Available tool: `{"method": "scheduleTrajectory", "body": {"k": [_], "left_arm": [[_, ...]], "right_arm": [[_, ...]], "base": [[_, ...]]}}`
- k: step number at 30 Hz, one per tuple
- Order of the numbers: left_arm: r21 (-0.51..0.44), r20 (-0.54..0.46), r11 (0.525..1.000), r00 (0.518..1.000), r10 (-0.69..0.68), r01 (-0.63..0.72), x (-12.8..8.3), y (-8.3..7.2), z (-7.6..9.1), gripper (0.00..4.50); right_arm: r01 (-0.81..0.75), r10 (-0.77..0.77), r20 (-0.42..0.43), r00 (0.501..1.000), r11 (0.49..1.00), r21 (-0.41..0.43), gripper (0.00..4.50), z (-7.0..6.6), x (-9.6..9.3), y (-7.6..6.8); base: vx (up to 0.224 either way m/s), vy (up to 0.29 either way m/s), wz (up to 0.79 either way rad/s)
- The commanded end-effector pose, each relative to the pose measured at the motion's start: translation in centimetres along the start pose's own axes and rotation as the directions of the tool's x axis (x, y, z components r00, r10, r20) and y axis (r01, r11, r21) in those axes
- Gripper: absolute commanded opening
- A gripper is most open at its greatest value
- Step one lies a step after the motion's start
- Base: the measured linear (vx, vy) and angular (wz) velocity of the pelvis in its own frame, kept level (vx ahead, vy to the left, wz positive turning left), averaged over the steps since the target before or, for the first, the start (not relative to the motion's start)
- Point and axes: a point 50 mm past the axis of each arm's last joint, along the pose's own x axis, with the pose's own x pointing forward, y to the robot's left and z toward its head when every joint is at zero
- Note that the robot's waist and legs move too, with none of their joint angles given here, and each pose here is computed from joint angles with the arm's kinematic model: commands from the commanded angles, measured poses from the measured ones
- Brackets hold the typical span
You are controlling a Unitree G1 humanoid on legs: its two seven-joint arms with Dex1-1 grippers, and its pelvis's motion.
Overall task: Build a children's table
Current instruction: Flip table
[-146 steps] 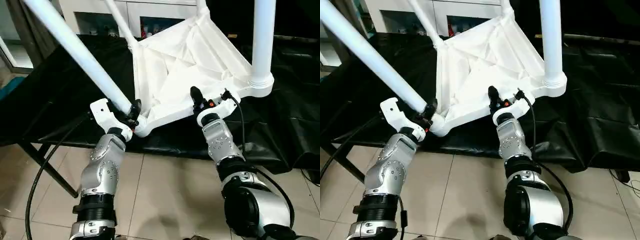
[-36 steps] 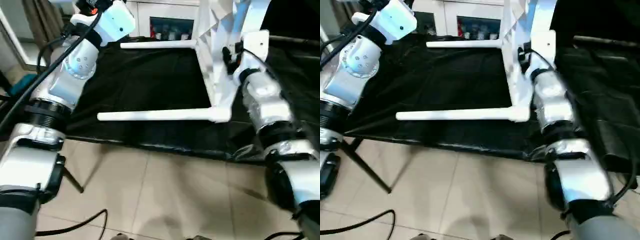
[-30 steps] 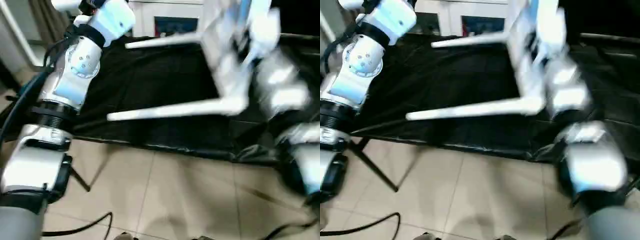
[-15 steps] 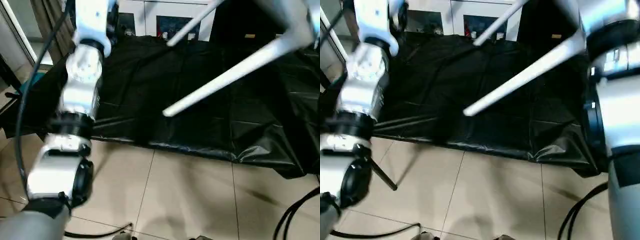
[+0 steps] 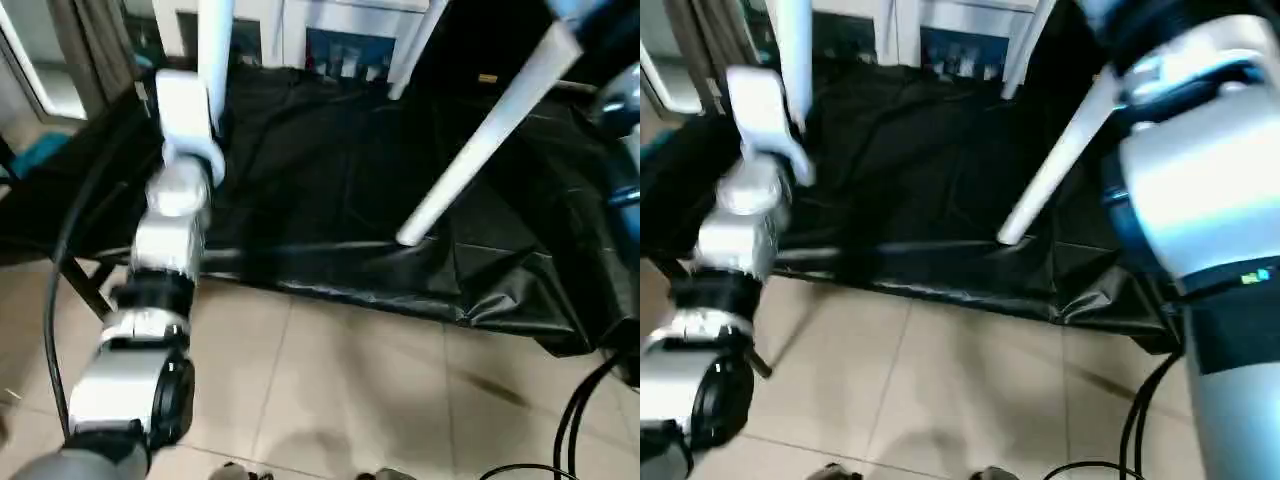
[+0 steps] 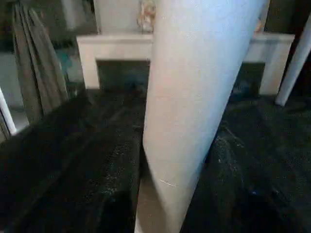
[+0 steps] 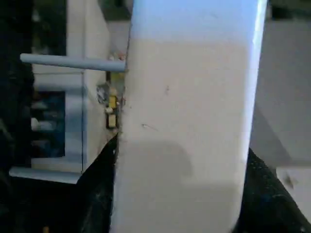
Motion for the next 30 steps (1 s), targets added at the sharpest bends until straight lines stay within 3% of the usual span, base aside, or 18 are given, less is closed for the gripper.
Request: {"method": "scheduleTrajectory", "body": {"k": [1, 11, 14, 17, 20, 22, 24, 30], "left_arm": [[0.017, 0.045, 1.0, 0.999, 0.023, -0.024, 0.1, 0.8, 1.3, 1.71], [0.054, 0.029, 0.999, 1.0, -0.01, 0.008, -0.3, 0.3, 0.3, 1.61], [0.063, 0.025, 0.998, 1.0, -0.013, 0.012, -0.3, 0.4, 0.2, 1.61], [0.066, 0.02, 0.997, 0.999, -0.036, 0.034, -0.3, 0.1, 0.1, 1.61], [0.074, 0.017, 0.996, 0.999, -0.049, 0.047, -0.3, -0.1, 0.0, 1.6], [0.094, 0.007, 0.993, 0.997, -0.073, 0.072, -0.3, -0.4, -0.3, 1.59], [0.11, -0.001, 0.991, 0.997, -0.083, 0.082, -0.4, -0.4, -0.5, 1.59], [0.175, -0.033, 0.981, 0.997, -0.074, 0.078, -0.7, 0.7, -1.2, 1.59]], "right_arm": [[-0.1, 0.099, -0.009, 0.995, 0.995, -0.026, 2.35, -0.8, 0.0, 1.3], [-0.11, 0.111, 0.026, 0.993, 0.993, -0.03, 3.32, -0.3, 0.1, 1.6], [-0.078, 0.083, 0.075, 0.994, 0.995, -0.064, 3.58, 0.5, 0.1, 1.2], [-0.024, 0.038, 0.176, 0.984, 0.997, -0.078, 3.89, 1.7, 0.1, 1.1], [0.001, 0.021, 0.214, 0.977, 0.995, -0.101, 4.04, 2.1, 0.1, 1.3], [0.074, -0.041, 0.342, 0.939, 0.994, -0.083, 4.05, 3.3, -0.2, 1.5], [0.108, -0.094, 0.434, 0.896, 0.994, -0.008, 4.05, 4.1, -0.5, 1.4], [0.134, -0.201, 0.588, 0.783, 0.979, 0.156, 4.05, 5.4, -1.3, 2.2]], "base": [[0.0, 0.0, 0.0], [0.0, 0.0, 0.0], [0.0, 0.0, 0.0], [0.0, 0.0, 0.0], [0.0, 0.0, 0.0], [0.0, 0.0, 0.0], [0.0, 0.0, 0.0], [0.0, 0.0, 0.0]]}}
